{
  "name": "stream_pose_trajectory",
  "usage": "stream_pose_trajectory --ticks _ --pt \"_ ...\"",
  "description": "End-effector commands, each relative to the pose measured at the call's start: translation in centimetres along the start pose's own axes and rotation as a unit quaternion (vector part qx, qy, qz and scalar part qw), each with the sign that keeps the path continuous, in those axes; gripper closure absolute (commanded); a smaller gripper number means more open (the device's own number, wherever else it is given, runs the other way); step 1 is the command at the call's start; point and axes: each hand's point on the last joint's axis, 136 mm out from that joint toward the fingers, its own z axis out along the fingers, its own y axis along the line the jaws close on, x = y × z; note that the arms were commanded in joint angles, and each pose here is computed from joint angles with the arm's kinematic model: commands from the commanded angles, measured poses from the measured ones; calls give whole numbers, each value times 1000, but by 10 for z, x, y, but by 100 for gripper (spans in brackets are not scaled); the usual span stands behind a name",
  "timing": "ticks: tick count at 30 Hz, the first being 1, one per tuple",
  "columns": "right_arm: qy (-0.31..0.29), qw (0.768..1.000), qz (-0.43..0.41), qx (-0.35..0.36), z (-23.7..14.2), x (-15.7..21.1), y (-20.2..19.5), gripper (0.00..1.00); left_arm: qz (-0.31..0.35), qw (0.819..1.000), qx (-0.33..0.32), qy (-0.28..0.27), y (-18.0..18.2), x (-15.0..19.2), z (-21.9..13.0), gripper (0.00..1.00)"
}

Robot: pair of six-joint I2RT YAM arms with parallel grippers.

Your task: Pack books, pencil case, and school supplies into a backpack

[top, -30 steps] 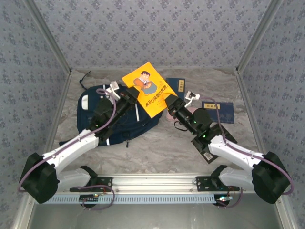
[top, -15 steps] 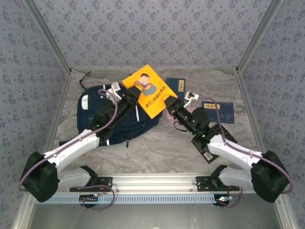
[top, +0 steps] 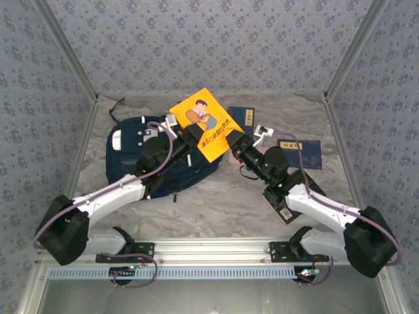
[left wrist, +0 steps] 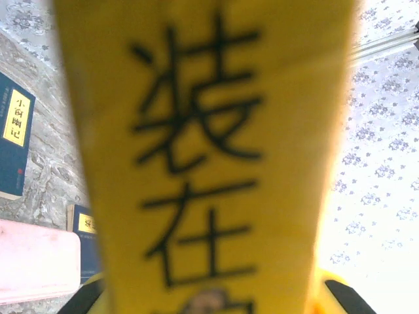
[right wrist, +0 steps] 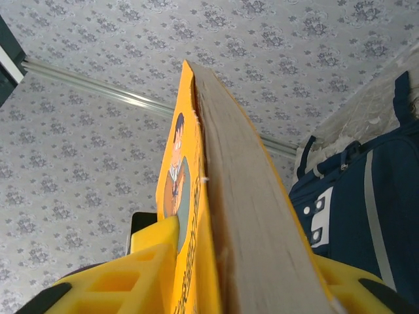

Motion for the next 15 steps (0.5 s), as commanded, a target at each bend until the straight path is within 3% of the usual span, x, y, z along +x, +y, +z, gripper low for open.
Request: stream_pose_trajectory --ticks 1,5,11,13,15 --pt "-20 999 -6 -29 -1 -12 24 59 17 997 70 -7 -43 -5 -3 100" --pt "-22 999 -7 -30 4 -13 26 63 11 997 72 -8 -43 -5 -2 100" --pt "-21 1000 -6 -22 10 -14 26 93 8 999 51 -8 -34 -4 -3 100" --pt "-22 1000 -12 -12 6 -15 23 100 9 1000 19 -8 -23 -5 -6 84" --pt "-29 999 -21 1 -4 -22 18 100 26 999 -24 -5 -8 -8 -10 62"
